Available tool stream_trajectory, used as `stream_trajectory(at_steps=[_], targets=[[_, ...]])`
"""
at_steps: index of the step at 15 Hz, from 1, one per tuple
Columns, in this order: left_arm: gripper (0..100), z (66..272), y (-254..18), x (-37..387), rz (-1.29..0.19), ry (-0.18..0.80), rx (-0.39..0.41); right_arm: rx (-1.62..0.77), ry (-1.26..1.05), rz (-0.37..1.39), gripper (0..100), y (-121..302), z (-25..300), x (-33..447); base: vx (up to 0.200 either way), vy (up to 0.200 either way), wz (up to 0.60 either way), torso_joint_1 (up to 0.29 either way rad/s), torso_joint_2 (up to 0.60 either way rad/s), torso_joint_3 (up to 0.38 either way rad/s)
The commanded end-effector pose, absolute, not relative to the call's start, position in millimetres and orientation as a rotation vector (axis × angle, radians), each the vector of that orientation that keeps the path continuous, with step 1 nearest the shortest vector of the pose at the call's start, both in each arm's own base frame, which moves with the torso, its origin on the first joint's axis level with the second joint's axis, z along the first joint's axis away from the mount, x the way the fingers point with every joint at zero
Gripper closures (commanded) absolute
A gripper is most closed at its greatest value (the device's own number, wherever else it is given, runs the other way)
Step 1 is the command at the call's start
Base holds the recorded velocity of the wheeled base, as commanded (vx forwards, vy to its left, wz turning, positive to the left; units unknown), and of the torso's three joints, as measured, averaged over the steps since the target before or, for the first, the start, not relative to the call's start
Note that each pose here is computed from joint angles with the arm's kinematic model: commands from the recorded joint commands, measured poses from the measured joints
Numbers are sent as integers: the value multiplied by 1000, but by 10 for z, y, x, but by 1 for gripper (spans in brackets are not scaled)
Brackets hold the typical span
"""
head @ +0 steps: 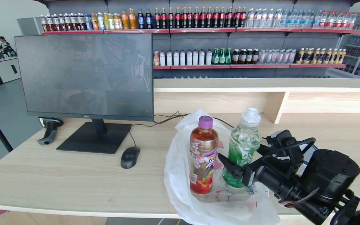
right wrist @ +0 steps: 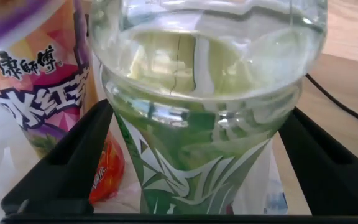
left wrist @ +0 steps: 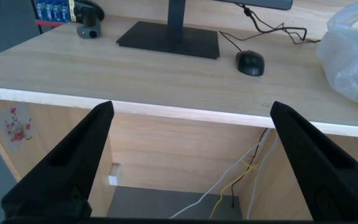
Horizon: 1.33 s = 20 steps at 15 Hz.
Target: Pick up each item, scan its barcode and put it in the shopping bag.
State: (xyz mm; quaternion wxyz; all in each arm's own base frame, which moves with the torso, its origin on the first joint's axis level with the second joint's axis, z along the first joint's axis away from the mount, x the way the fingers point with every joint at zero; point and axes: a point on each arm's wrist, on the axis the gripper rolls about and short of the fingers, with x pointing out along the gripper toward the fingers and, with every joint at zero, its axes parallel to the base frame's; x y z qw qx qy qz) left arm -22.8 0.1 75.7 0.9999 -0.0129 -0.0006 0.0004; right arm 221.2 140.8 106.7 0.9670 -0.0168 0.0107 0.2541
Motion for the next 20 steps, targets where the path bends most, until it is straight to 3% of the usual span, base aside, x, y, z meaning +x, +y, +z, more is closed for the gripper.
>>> stream_trajectory(at_steps=[1,7,11,15,18,20], targets=[[0,756,1,-228,2,-2,-26,-20,-23,518,0,1380,1190,2145,0,0,0,0,0,0],[0,756,1,-228,2,-2,-28,8,-107,535,0,1186,1442,1776,0,0,0,0,0,0],[0,756,1,-228,3,-2,-34,41,-204,531,0,821,1590,1239,0,0,0,0,0,0],[0,756,1,-228,2,-2,-34,164,-546,503,0,445,2011,704,0,0,0,0,0,0],[0,756,1,-228,5,-2,-38,135,-757,415,0,195,2135,374,0,0,0,0,0,0],[0,756,1,-228,3,-2,-34,74,-681,484,0,168,2023,292,0,0,0,0,0,0]])
